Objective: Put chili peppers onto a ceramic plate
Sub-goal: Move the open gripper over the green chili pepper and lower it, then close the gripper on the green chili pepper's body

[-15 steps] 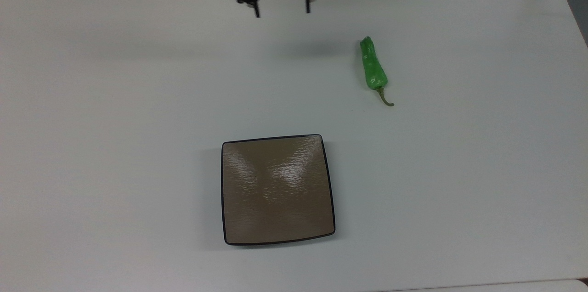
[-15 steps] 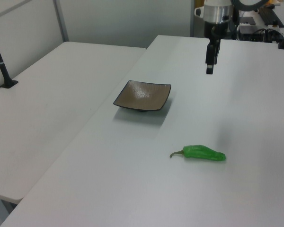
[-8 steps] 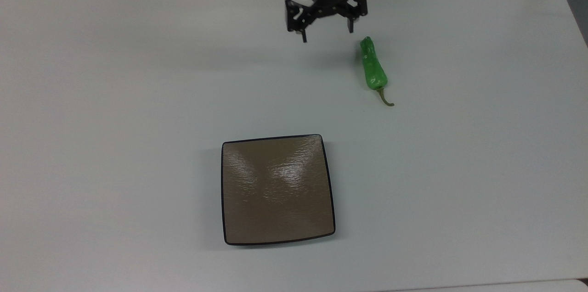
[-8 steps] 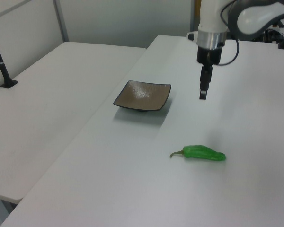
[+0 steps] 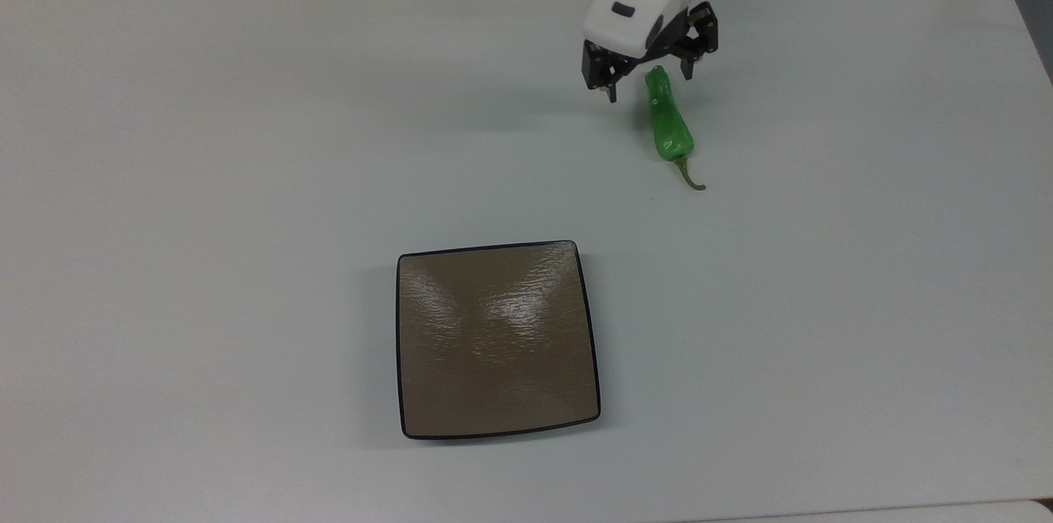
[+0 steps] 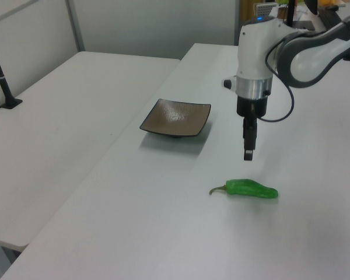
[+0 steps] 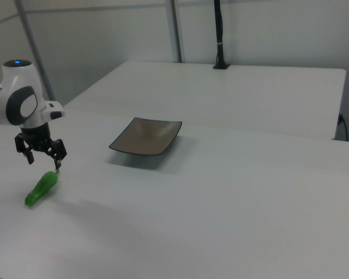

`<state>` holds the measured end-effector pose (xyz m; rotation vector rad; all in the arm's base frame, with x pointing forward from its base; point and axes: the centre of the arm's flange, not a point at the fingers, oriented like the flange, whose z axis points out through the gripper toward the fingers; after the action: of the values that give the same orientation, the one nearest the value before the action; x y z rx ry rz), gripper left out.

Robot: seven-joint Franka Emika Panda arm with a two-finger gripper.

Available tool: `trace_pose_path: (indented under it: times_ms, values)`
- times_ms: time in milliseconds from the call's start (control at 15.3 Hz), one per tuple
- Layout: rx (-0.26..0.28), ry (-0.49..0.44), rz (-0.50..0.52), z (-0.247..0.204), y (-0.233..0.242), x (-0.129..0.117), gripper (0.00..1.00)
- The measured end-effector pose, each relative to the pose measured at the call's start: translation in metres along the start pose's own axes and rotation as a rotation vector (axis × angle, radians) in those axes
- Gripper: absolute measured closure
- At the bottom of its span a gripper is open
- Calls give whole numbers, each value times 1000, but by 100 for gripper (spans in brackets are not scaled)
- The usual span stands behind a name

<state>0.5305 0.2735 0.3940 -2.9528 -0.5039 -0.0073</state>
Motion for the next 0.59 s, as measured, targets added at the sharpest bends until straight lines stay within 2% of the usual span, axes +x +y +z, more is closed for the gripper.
trace_pose_path:
  times_ms: [586]
  values:
    - [12,-64,-18,69,-23,1,0]
